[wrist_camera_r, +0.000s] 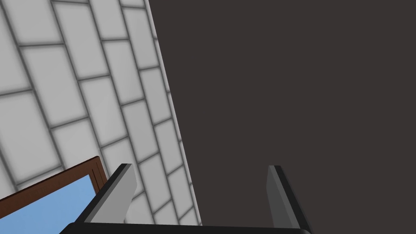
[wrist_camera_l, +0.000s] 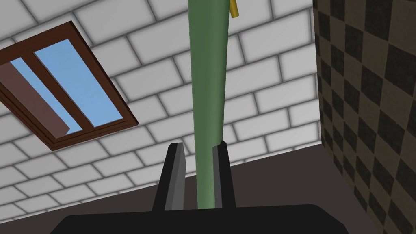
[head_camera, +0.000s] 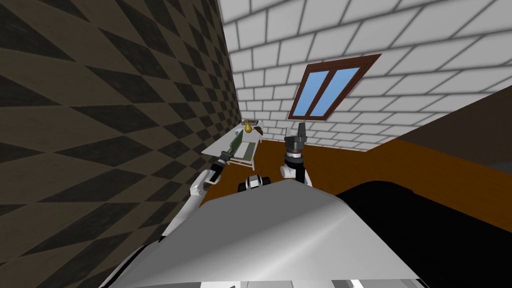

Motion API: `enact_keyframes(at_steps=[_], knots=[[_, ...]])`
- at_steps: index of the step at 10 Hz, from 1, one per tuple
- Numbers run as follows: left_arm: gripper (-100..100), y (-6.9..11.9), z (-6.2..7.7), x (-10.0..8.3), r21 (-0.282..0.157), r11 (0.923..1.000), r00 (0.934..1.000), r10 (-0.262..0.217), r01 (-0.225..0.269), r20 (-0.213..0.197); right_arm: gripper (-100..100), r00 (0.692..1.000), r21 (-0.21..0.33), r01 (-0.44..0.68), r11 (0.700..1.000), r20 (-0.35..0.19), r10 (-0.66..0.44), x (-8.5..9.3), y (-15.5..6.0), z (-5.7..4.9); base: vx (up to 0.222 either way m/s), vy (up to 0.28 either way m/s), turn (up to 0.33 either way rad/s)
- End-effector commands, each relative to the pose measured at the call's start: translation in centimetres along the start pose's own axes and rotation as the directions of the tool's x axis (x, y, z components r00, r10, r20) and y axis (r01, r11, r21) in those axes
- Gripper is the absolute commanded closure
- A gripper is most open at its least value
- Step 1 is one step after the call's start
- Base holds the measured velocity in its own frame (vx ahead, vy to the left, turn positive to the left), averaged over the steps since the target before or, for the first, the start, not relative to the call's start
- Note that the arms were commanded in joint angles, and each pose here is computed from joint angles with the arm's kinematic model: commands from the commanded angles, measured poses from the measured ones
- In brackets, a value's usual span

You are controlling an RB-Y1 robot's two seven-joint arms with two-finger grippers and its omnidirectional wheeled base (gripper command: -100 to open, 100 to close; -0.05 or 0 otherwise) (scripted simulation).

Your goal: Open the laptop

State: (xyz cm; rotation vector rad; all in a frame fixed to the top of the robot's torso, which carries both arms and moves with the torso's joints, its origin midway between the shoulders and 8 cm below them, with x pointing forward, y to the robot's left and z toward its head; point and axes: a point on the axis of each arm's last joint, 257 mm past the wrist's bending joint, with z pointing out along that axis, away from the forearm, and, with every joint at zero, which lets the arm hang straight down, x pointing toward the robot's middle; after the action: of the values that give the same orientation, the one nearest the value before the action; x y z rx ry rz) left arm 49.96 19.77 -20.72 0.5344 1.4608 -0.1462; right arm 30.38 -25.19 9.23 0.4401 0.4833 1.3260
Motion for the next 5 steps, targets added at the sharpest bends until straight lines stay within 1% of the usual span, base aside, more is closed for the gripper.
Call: enact_keyframes(at_steps=[1, 2, 3, 4, 5], knots=[[100, -1.5, 0.0, 1.6, 0.004, 0.9981, 0.9977, 0.062, -0.062, -0.028, 0, 1.0, 0.0, 0.0, 1.0, 0.0, 0.0, 0.0, 0.0, 0.0, -0.018, 0.008, -0.021], [100, -2.5, 0.4, 1.8, 0.007, 0.9952, 0.9948, 0.097, -0.097, -0.029, 0, 1.0, 0.0, 0.0, 1.0, 0.0, 0.0, 0.0, 0.0, 0.0, -0.009, 0.01, 0.002], [100, -3.5, 0.7, 2.1, 0.011, 0.9925, 0.9921, 0.122, -0.122, -0.03, 0, 1.0, 0.0, 0.0, 1.0, 0.0, 0.0, 0.0, 0.0, 0.0, -0.016, 0.017, 0.023], [100, -3.5, 0.7, 2.1, 0.011, 0.9899, 0.9895, 0.142, -0.141, -0.03, 0, 1.0, 0.0, 0.0, 1.0, 0.0, 0.0, 0.0, 0.0, 0.0, -0.019, 0.01, -0.027], [100, -4.5, 1.1, 2.3, 0.015, 0.9844, 0.984, 0.176, -0.175, -0.03, 0, 1.0, 0.0, 0.0, 1.0, 0.0, 0.0, 0.0, 0.0, 0.0, -0.015, 0.009, -0.013]])
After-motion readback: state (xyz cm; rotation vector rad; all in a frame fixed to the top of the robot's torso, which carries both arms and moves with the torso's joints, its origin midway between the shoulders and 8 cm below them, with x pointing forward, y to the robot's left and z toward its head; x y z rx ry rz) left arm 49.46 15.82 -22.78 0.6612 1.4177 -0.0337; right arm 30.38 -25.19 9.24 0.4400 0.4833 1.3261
